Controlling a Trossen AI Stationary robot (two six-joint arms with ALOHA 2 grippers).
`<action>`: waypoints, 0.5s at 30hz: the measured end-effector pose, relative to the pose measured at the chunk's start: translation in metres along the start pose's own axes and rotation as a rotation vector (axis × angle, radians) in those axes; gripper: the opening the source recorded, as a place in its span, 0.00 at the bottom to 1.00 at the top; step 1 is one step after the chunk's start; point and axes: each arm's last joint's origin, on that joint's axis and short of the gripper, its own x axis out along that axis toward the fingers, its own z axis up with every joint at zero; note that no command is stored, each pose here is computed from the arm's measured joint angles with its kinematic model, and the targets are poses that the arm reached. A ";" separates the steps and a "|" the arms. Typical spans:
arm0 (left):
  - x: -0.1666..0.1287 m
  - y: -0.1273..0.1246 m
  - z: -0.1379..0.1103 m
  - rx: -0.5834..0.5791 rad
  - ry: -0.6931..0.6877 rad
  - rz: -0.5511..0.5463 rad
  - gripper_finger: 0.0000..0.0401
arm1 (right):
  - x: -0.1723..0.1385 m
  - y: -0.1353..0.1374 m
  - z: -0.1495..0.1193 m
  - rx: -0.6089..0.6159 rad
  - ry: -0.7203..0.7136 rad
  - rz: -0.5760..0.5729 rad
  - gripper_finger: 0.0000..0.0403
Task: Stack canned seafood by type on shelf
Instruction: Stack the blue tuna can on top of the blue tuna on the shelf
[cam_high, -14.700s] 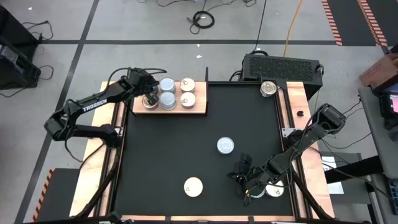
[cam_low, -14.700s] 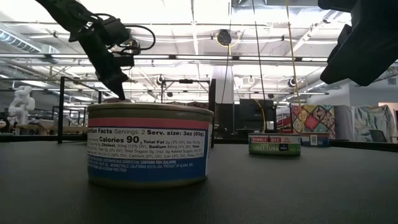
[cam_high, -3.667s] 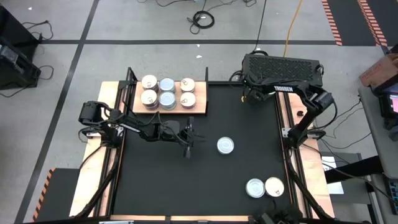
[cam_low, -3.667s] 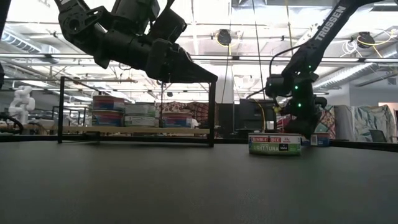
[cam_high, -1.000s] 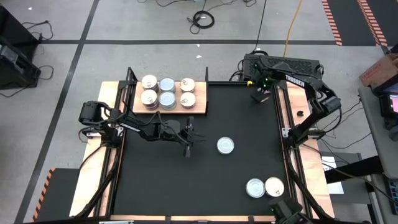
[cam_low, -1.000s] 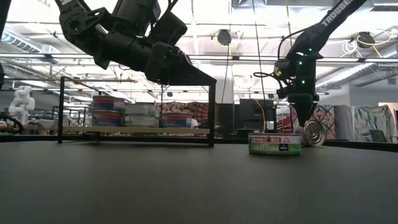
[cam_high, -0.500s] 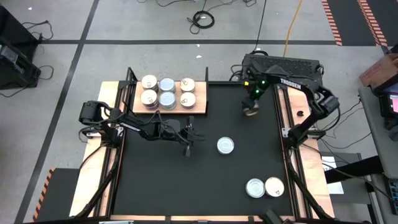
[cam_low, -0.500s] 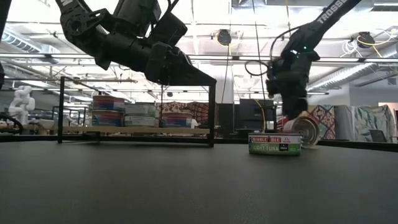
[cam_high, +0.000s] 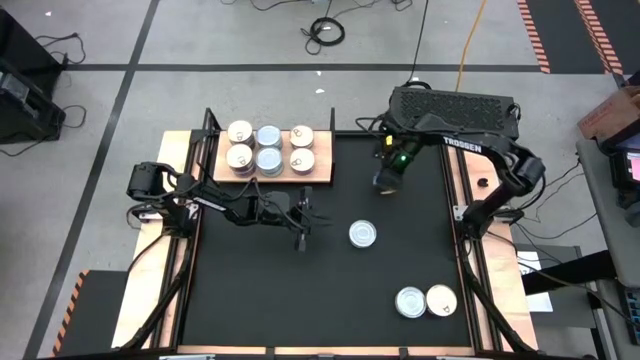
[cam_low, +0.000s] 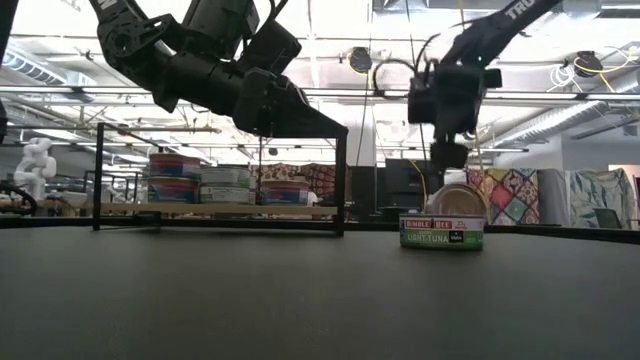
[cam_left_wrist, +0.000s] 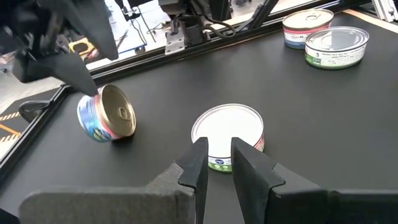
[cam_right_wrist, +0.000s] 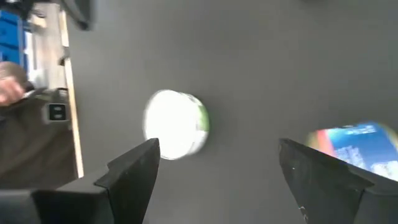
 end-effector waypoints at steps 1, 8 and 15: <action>0.000 0.000 0.000 0.000 0.000 0.000 0.18 | -0.001 0.005 0.002 -0.011 -0.007 0.012 0.79; 0.000 0.000 0.000 0.000 0.000 -0.012 0.18 | -0.010 0.052 0.017 -0.159 -0.033 0.030 0.79; 0.000 -0.001 0.000 0.000 -0.005 -0.027 0.18 | -0.016 0.062 0.016 -0.377 0.072 -0.440 0.79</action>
